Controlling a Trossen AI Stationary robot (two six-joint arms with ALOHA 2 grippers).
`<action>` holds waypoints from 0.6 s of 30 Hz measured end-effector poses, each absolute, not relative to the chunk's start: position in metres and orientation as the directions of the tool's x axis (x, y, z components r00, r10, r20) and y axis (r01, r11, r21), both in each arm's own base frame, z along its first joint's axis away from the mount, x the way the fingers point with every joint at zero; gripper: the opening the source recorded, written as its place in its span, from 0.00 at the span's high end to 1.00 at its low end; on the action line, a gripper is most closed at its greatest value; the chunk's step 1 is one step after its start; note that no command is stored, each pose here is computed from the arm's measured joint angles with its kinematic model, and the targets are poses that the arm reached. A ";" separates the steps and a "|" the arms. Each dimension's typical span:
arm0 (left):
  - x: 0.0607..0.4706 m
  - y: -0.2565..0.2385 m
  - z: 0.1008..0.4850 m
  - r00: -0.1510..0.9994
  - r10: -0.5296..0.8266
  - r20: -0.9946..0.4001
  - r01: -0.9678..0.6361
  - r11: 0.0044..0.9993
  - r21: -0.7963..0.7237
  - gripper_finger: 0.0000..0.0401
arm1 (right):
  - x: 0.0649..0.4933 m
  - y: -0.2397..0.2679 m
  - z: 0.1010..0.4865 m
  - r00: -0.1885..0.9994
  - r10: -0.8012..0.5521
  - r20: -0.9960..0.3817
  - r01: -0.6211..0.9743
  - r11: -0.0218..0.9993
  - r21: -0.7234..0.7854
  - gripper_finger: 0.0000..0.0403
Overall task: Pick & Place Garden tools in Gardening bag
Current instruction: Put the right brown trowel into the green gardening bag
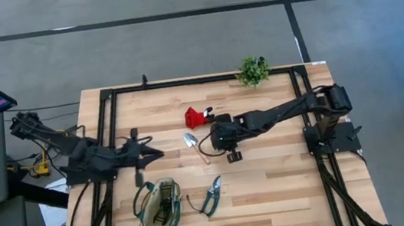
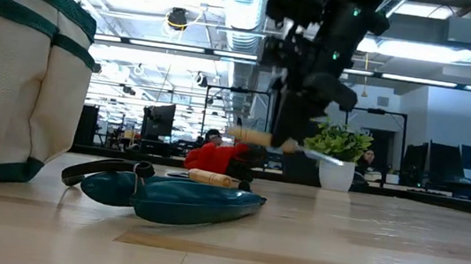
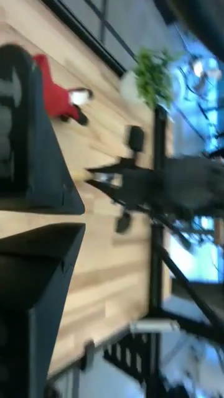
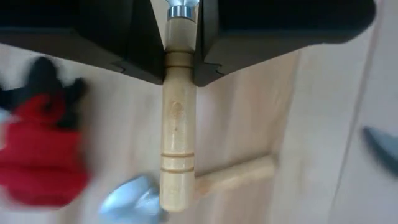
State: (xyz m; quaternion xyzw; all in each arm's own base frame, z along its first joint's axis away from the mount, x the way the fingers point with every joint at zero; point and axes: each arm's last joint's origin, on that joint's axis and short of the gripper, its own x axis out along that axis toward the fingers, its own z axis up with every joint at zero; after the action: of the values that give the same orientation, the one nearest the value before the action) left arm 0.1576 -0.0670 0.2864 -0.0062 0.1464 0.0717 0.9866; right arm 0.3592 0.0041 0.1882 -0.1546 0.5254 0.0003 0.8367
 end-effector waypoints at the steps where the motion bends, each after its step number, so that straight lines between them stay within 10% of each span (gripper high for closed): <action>1: 0.161 -0.066 0.283 0.938 0.158 -0.309 -0.163 0.987 0.009 0.91 | 0.360 0.003 0.192 0.463 -0.183 -0.867 -0.148 0.949 -0.279 0.87; 12: 0.199 -0.042 0.257 0.847 0.326 -0.419 -0.387 0.920 -0.065 0.60 | 0.354 0.015 0.228 0.563 -0.453 -0.691 0.035 0.849 -0.528 0.87; 18: 0.215 -0.028 0.259 0.900 0.175 -0.400 -0.273 0.941 -0.202 0.50 | 0.363 0.027 0.226 0.585 -0.557 -0.589 0.132 0.783 -0.608 0.87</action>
State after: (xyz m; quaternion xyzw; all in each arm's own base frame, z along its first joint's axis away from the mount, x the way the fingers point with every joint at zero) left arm 0.2151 -0.0280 0.2589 -0.1274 0.1917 0.1158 0.9662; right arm 0.3628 0.0271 0.2256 -0.2601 0.4079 -0.2023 0.8515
